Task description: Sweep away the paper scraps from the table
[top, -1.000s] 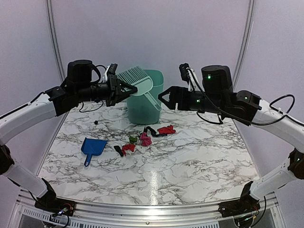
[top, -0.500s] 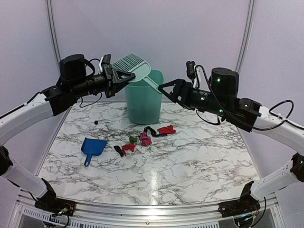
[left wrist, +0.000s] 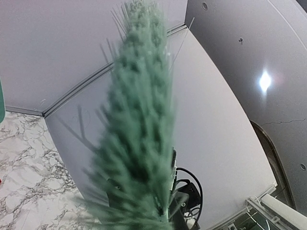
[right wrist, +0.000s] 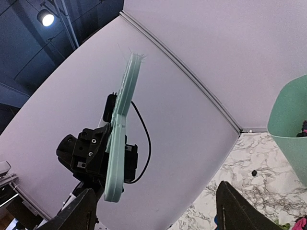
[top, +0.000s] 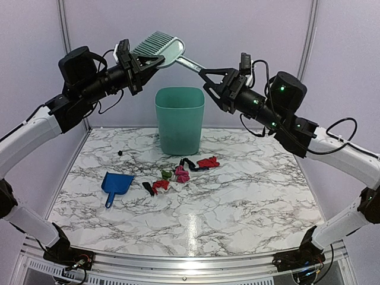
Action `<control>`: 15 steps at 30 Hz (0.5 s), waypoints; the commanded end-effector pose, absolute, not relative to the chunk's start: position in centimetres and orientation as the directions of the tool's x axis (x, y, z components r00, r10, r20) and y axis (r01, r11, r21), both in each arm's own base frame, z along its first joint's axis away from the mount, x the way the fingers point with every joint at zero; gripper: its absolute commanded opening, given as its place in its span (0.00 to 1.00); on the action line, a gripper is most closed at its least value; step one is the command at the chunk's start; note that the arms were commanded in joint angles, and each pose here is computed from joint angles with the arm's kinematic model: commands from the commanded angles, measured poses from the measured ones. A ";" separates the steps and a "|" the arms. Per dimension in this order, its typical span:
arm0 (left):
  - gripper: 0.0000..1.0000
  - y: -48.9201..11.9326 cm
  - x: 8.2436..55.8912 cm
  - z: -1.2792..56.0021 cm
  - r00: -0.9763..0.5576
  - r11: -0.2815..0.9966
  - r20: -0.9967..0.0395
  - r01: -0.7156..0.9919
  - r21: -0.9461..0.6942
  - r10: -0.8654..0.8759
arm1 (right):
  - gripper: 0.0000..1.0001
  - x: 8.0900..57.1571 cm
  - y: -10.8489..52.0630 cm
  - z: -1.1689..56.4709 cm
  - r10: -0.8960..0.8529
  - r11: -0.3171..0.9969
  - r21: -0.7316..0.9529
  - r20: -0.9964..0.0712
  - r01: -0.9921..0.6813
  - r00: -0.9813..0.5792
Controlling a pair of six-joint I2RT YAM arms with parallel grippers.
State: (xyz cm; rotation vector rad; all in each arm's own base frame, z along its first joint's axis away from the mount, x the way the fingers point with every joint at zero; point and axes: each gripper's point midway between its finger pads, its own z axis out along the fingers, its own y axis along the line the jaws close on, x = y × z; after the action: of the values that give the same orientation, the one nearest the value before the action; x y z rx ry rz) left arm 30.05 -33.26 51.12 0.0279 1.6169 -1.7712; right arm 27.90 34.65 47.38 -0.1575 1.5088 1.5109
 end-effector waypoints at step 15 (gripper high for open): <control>0.00 -35.0 30.3 49.2 -0.745 0.043 -0.485 0.527 -0.849 -0.457 | 0.55 29.3 37.1 50.8 0.567 0.004 0.773 -0.524 -0.634 -0.635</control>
State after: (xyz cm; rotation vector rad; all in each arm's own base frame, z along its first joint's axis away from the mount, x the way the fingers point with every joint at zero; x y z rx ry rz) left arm 30.90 -34.48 48.85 0.0107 1.6644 -1.7812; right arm 28.96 37.62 48.04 -0.1180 1.4766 1.7189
